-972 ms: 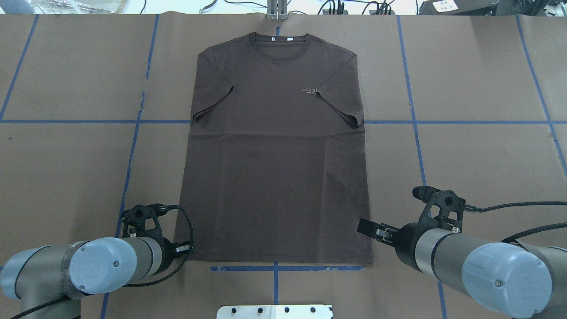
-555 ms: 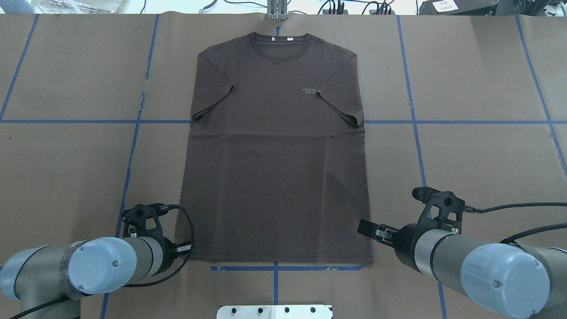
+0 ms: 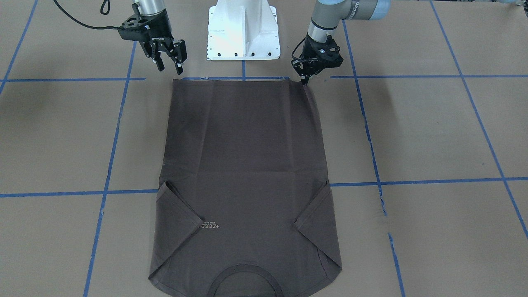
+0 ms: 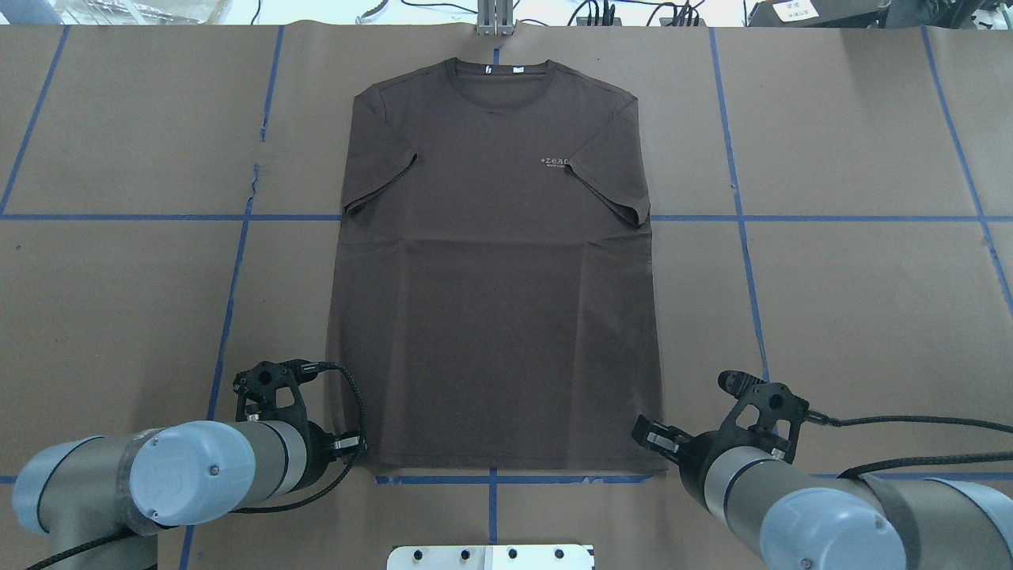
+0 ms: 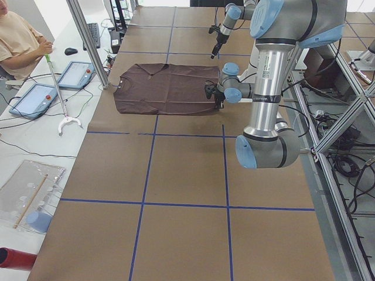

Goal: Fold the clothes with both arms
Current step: 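Grasp the bottom hem corners with both grippers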

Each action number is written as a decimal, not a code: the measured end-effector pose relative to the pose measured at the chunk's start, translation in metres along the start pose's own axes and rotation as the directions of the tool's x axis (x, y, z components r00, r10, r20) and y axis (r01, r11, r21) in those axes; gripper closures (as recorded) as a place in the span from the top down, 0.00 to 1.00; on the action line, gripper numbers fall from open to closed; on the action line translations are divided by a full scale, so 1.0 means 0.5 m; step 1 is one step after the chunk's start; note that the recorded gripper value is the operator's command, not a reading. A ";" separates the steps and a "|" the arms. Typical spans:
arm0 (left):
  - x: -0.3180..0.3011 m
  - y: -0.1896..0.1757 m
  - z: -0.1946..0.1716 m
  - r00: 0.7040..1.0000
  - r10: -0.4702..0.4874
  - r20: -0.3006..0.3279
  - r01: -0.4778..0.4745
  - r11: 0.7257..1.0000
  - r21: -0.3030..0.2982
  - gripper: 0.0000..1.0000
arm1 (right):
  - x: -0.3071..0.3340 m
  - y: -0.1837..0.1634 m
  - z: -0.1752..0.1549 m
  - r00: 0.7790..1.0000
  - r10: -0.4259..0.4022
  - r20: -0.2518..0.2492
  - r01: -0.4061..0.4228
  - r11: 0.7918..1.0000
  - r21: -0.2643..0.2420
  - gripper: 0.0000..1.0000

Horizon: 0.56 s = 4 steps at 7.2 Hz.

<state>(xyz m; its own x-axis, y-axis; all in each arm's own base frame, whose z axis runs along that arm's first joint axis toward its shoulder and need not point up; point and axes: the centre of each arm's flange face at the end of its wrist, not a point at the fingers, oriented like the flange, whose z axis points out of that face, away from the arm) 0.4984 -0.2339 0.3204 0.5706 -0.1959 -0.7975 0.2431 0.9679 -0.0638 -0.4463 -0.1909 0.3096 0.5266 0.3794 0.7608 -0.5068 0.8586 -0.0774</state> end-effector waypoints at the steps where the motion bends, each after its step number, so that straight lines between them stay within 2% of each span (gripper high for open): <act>1: 0.009 0.001 -0.003 1.000 -0.001 -0.008 0.001 1.000 -0.001 0.00 | -0.004 0.034 0.014 0.999 -0.014 -0.031 0.014 1.000 0.011 0.70; 4: 0.021 0.002 -0.014 1.000 -0.001 -0.025 0.001 1.000 -0.005 0.00 | 0.012 0.098 0.069 0.995 -0.057 -0.085 0.060 0.997 0.038 0.70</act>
<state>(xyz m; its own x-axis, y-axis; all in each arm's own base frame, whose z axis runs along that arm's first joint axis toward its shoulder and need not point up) 0.4990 -0.2338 0.3079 0.5506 -0.1932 -0.8121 0.2400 0.9684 -0.0677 -0.4915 -0.1585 0.3324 0.6104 0.3576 0.7068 -0.4993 0.8664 -0.0071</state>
